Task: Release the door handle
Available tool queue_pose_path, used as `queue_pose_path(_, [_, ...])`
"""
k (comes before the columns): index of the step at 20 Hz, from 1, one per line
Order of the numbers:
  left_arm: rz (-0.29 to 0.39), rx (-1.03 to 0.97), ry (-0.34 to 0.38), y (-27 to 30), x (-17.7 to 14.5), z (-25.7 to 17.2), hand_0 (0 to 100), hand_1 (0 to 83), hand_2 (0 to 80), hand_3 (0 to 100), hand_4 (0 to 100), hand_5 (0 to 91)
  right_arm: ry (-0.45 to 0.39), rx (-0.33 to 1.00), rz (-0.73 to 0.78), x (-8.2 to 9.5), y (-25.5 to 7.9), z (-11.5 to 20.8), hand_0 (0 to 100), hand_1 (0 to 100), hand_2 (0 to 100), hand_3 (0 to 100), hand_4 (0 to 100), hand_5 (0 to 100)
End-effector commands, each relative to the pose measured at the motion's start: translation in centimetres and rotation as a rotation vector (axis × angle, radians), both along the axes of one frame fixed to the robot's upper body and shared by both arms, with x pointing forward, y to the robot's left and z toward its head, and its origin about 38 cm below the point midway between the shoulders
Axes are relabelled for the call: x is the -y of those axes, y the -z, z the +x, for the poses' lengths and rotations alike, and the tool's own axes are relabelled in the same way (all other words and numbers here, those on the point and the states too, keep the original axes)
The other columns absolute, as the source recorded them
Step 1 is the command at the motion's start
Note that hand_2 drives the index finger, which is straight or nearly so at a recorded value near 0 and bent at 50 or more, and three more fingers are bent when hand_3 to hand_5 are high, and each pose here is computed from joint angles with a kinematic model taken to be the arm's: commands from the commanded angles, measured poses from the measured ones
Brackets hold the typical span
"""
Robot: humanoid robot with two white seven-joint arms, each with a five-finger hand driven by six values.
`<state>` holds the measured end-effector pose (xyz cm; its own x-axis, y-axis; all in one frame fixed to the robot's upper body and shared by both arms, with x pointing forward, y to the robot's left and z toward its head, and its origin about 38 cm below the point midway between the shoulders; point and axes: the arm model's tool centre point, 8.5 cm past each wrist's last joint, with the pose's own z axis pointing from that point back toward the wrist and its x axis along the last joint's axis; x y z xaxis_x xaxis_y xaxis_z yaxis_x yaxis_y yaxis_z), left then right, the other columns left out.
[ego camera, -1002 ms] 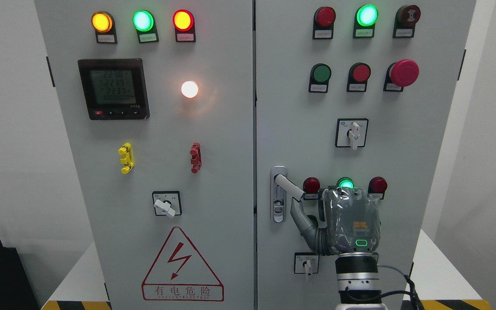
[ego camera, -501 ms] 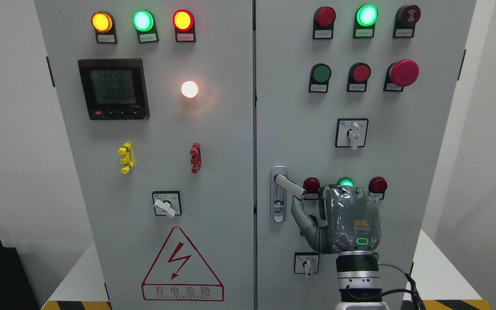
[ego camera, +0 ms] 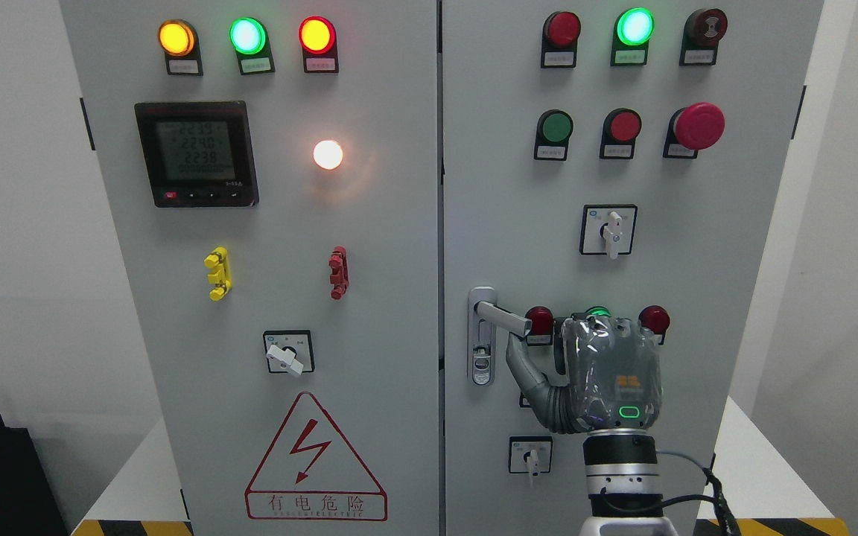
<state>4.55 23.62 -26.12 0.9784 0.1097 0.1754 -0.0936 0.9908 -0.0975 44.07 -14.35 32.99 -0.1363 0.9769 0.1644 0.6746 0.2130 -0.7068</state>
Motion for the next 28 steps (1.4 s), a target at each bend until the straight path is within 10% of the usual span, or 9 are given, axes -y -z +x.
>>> queue_pose_path(1, [-0.001, -0.017, -0.012, 0.01, -0.01, -0.58, 12, 38.9, 0.0, 0, 0, 0.0, 0.002, 0.002, 0.001, 0.11, -0.12, 0.03, 45, 15, 98, 100, 100, 97])
queue_pose_path(28, [-0.001, -0.016, -0.011, 0.01, -0.01, -0.57, 12, 38.9, 0.0, 0, 0, 0.0, -0.01, 0.005, 0.005, -0.08, 0.13, -0.18, 45, 15, 98, 100, 100, 97])
